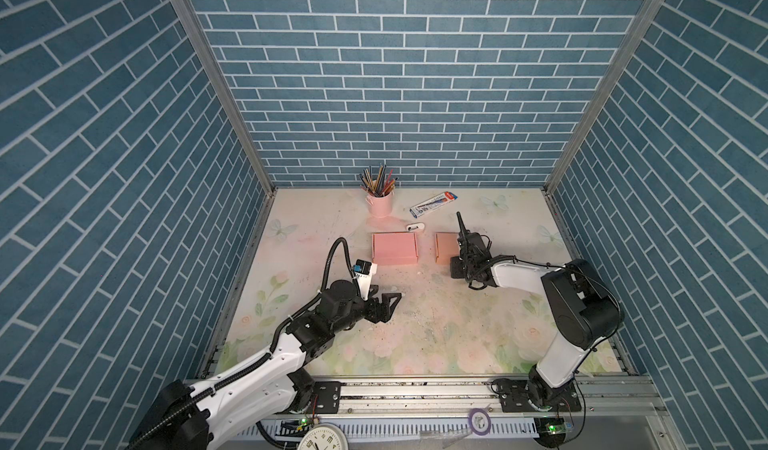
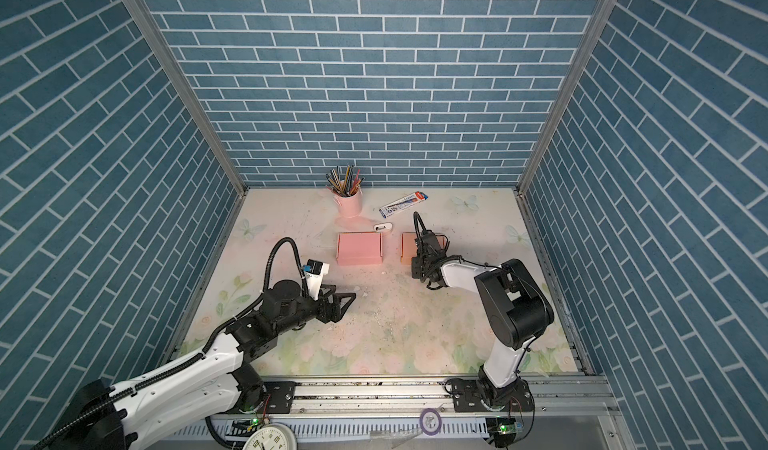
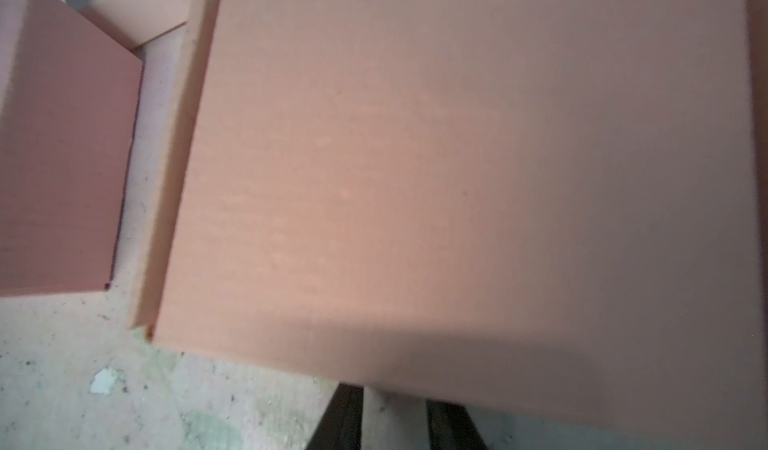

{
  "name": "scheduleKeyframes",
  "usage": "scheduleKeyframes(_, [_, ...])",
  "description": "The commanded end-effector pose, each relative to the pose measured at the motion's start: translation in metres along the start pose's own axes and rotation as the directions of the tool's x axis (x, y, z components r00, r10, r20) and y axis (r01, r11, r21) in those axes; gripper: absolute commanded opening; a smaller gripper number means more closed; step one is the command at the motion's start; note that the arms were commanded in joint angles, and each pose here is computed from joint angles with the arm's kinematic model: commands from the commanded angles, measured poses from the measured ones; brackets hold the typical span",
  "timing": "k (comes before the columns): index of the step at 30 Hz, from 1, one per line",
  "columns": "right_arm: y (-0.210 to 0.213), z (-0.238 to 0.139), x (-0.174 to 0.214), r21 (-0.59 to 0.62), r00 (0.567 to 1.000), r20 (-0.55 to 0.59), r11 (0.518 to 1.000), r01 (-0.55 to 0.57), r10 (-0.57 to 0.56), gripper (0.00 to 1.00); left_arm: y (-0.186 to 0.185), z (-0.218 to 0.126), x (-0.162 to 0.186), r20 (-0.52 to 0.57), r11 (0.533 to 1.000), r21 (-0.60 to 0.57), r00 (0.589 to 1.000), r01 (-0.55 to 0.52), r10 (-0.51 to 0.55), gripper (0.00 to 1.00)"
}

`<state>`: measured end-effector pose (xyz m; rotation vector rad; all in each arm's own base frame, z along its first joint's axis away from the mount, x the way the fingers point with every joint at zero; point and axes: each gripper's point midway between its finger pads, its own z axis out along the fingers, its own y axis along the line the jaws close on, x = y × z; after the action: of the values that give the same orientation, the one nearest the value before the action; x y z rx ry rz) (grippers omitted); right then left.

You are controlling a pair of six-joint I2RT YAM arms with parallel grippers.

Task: Fold the paper box

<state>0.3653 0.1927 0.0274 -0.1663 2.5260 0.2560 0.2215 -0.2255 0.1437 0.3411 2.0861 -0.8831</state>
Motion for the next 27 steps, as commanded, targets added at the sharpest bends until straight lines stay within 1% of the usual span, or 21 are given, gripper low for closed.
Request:
scheduleKeyframes(1, [-0.004, 0.001, -0.008, 0.012, 1.000, 0.001, 1.000, 0.015, -0.015, 0.29, 0.005, -0.002, 0.002, 0.003, 1.000, -0.012, 1.000, 0.007, -0.007, 0.88])
scheduleKeyframes(6, [-0.010, 0.001, -0.008, 0.016, 1.000, 0.001, 1.000, 0.007, -0.007, 0.29, 0.003, -0.001, 0.000, 0.000, 1.000, -0.005, 1.000, 0.002, -0.002, 0.88])
scheduleKeyframes(17, [-0.007, 0.001, -0.009, 0.002, 1.000, 0.000, 1.000, 0.001, -0.001, 0.30, 0.003, -0.001, -0.002, 0.001, 1.000, -0.014, 1.000, 0.001, -0.001, 0.88])
scheduleKeyframes(19, [-0.007, -0.002, -0.009, -0.004, 1.000, 0.002, 1.000, -0.001, 0.001, 0.32, 0.005, -0.001, -0.002, -0.002, 1.000, -0.024, 1.000, 0.003, -0.003, 0.88])
scheduleKeyframes(22, [-0.006, -0.009, -0.010, -0.011, 1.000, 0.010, 1.000, -0.006, 0.006, 0.38, 0.008, -0.002, -0.002, -0.009, 0.999, -0.046, 1.000, 0.001, -0.001, 0.88])
scheduleKeyframes(27, [-0.005, -0.028, -0.009, -0.022, 0.999, 0.038, 1.000, -0.010, 0.011, 0.47, 0.022, -0.006, 0.000, -0.023, 0.991, -0.135, 1.000, 0.002, -0.005, 0.88])
